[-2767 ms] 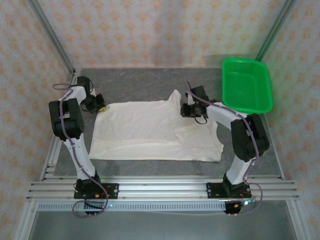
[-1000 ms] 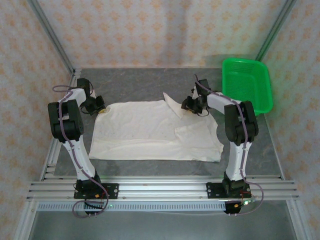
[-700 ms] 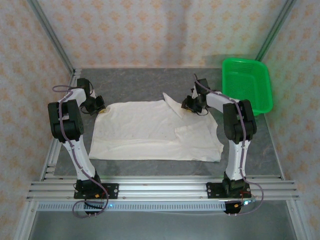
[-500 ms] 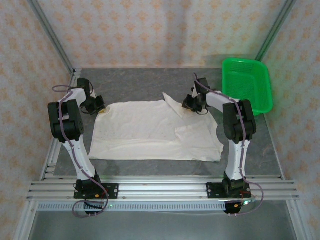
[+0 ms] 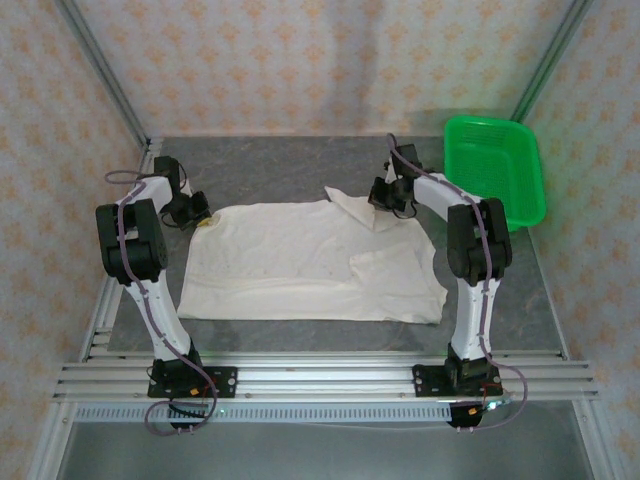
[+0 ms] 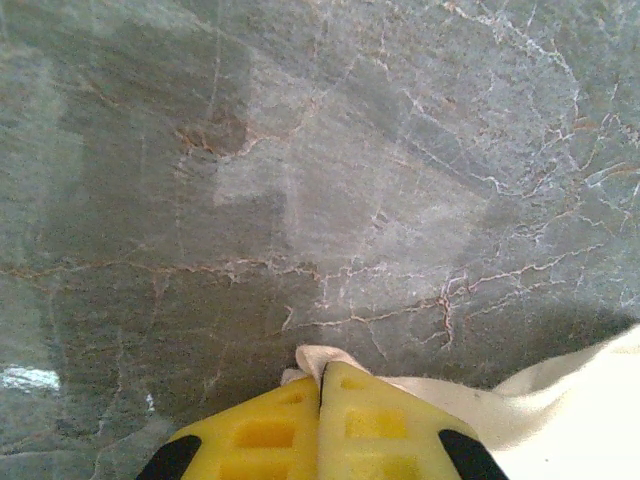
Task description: Fold and stack the t-shirts
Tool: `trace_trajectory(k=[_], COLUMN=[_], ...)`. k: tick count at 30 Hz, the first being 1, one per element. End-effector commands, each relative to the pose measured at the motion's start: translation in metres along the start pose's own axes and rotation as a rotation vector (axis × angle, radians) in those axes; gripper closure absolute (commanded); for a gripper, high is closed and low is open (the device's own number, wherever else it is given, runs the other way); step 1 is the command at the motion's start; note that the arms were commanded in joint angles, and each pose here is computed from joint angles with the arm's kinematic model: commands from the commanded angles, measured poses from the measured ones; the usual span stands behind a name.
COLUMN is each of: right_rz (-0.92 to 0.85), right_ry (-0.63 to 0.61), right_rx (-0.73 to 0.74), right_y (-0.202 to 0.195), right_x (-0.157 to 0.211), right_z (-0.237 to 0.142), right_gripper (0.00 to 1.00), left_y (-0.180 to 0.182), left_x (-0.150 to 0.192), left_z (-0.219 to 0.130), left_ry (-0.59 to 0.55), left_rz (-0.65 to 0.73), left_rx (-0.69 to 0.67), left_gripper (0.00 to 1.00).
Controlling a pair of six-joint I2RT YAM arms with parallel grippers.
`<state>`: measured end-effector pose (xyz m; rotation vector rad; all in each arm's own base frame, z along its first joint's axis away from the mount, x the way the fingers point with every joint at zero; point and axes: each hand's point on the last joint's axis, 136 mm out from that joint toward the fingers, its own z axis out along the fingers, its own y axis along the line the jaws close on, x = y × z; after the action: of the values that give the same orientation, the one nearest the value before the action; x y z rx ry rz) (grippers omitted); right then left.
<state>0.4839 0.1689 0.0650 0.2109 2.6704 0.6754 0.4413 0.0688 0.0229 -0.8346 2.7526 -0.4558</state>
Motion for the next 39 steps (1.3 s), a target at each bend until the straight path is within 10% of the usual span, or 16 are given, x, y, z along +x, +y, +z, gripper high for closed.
trace_trajectory(k=[1, 39], right_rz=[-0.052, -0.363], right_ry=[-0.037, -0.449], right_rx=[0.056, 0.238], right_y=[-0.003, 0.032], right_x=[-0.015, -0.129], right_z=[-0.013, -0.121], right_gripper=[0.98, 1.0], left_y=[0.016, -0.027], left_x=[0.019, -0.032], left_z=[0.006, -0.071], left_ry=[0.078, -0.134], left_rz=[-0.007, 0.066], left_rx=[-0.077, -0.007], left_gripper=[1.0, 1.0])
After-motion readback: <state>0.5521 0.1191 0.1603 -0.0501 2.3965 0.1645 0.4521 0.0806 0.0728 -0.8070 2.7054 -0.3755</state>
